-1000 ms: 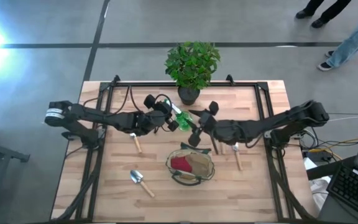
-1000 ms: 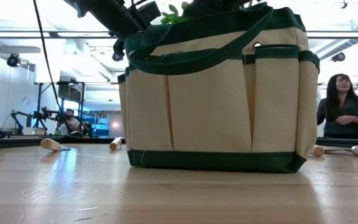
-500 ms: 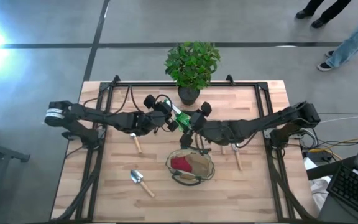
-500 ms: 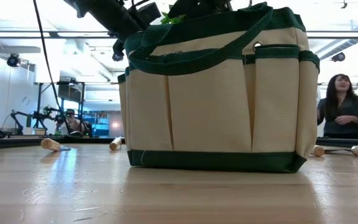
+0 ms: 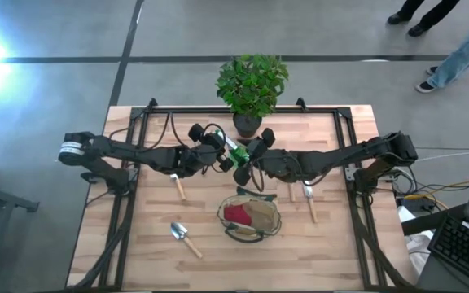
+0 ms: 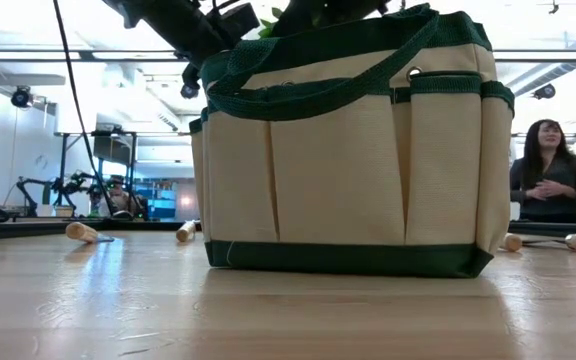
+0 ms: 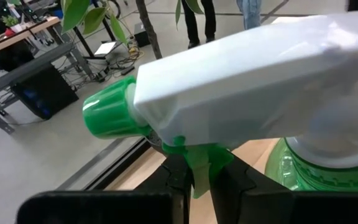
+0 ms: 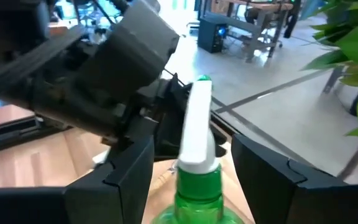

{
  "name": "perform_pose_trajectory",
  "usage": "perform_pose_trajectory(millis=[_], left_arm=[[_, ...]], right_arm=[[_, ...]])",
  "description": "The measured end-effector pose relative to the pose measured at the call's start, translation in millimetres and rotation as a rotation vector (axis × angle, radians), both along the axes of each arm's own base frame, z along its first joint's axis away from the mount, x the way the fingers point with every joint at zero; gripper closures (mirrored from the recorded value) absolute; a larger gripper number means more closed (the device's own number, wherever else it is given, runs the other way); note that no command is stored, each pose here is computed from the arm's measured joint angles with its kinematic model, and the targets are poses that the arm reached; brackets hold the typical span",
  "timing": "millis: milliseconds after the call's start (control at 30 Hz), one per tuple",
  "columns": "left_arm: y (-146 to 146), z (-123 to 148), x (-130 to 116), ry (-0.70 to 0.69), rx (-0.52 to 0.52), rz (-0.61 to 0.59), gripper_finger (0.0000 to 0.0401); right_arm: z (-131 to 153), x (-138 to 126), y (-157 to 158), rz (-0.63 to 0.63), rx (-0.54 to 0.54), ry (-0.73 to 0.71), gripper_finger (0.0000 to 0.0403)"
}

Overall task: Pick & Place Garden tools in Gardening bag
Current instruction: Put the green spray bottle into the green gardening bag

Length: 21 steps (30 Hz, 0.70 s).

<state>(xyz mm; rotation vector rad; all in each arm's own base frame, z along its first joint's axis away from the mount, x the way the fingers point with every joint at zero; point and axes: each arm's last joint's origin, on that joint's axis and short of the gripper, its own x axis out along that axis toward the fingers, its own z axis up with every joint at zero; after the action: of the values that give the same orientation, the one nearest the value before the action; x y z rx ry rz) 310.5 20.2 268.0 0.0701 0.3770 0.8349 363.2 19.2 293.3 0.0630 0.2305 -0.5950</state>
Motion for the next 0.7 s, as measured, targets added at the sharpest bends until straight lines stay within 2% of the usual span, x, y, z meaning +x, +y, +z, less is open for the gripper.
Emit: perform_pose_trajectory(millis=[367, 700], left_arm=[[0, 1, 0, -0.001, 0.006, -0.003, 0.0364], [0, 1, 0, 0.052, 0.047, -0.017, 0.0363]], right_arm=[[-3, 5, -6, 0.011, 0.0, 0.0, 0.023], [-3, 6, -15, 0.071, 0.032, 0.002, 0.0322]])
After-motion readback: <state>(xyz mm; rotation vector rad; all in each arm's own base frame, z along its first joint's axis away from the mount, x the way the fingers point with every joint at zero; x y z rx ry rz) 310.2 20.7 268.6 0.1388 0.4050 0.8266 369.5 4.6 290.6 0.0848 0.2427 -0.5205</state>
